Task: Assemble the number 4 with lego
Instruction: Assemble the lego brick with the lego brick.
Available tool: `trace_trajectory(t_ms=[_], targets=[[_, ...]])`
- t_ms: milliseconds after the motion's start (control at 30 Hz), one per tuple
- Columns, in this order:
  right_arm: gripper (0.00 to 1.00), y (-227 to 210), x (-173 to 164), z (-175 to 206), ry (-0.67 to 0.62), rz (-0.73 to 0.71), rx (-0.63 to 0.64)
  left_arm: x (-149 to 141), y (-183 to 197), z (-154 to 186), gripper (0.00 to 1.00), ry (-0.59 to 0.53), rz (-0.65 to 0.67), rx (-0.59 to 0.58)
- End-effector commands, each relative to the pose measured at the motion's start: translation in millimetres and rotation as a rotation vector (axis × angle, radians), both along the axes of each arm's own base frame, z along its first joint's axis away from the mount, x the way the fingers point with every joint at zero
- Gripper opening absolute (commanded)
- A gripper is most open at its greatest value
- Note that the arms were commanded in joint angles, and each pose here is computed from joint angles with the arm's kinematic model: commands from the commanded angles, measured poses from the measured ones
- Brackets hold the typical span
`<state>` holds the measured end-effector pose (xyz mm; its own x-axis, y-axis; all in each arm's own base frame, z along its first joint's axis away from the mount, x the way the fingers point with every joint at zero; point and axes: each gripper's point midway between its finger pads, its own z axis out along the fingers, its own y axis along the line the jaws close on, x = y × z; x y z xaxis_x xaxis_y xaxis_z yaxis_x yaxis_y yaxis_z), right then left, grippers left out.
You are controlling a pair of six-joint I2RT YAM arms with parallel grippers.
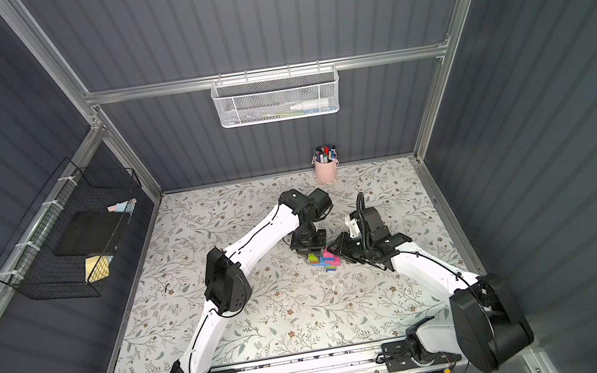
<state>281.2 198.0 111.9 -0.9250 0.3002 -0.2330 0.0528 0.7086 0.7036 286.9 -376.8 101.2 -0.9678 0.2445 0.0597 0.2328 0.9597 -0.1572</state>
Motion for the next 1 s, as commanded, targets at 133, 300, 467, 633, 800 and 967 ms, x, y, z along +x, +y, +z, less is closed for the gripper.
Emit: trace_trajectory(t_ms=[133,300,467,633,800,967], targets=[[0.3,-39,-57,-78,0.299,-0.043,-0.214,0,5,-44,0.21,0.044,-0.006,0.079],[0.3,-41,-57,-77,0.295,-0.049,-0.219,6,7,-29,0.43,0.008,0.003,0.058],[0.3,-42,-57,-76,0.29,-0.048,-0.22,13,3,-15,0.51,-0.04,0.014,0.017],[0.3,-42,-57,-75,0.291,-0.04,-0.231,21,1,3,0.57,-0.1,0.024,-0.021],[0.3,-44,-56,-73,0.286,-0.031,-0.249,32,5,24,0.63,-0.17,0.045,-0.063],[0.3,-48,-61,-73,0.312,-0.02,-0.282,39,12,42,0.63,-0.235,0.064,-0.101]])
